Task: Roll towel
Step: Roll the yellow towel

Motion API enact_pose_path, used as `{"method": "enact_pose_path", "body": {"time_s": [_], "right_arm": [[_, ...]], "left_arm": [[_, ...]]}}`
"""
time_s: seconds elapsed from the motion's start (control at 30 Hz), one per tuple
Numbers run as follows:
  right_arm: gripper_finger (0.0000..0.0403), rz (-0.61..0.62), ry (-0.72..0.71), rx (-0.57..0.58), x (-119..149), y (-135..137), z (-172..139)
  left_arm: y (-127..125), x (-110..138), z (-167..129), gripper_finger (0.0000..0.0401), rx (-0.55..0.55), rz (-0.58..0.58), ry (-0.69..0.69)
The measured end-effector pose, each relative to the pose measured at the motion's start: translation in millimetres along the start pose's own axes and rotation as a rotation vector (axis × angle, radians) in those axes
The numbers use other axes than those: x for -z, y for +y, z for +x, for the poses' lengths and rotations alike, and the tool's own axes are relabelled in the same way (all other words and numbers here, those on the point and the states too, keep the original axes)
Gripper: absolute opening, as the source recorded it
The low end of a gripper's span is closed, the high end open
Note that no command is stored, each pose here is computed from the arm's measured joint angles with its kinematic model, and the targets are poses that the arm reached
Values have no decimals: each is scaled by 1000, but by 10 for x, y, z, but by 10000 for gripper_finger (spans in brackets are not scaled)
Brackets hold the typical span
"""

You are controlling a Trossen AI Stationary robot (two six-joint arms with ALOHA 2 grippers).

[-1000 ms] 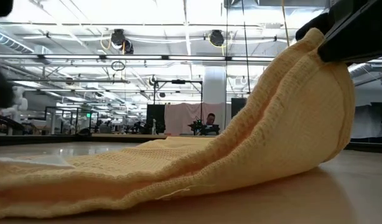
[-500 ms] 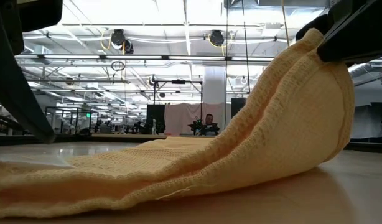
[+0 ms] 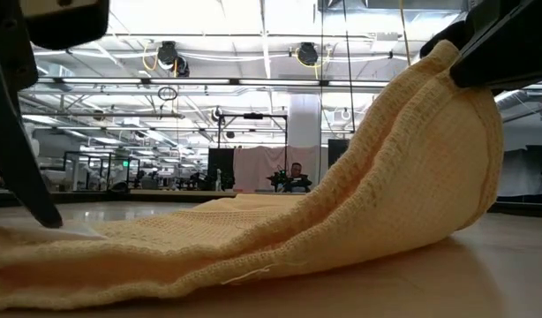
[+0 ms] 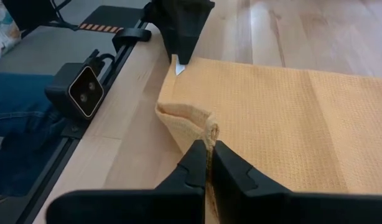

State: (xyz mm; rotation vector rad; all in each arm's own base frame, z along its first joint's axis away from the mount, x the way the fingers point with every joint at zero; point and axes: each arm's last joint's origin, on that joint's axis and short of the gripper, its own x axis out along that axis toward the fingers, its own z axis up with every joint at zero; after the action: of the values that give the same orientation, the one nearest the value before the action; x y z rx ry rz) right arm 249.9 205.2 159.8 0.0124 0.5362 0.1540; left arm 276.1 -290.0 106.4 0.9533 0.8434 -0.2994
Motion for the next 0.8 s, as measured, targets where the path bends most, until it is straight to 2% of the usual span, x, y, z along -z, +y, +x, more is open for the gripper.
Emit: {"method": "enact_pose_path", "body": {"time_s": [0.23,0.4,0.63,0.8], "right_arm": [[2,23,1,-4,0,2,-1],[2,88,18,-43,9,23,-6],[2,196,29,-80,45,125,-59],[2,240,28,-89,85,220,-118]], "left_arm": [[60,23,56,77,37,-27,8],[70,17,42,12,36,-139,1],[105,5,-79,11,-90,-420,-13],[77,-19,-125,10,-98,-561,-36]]}}
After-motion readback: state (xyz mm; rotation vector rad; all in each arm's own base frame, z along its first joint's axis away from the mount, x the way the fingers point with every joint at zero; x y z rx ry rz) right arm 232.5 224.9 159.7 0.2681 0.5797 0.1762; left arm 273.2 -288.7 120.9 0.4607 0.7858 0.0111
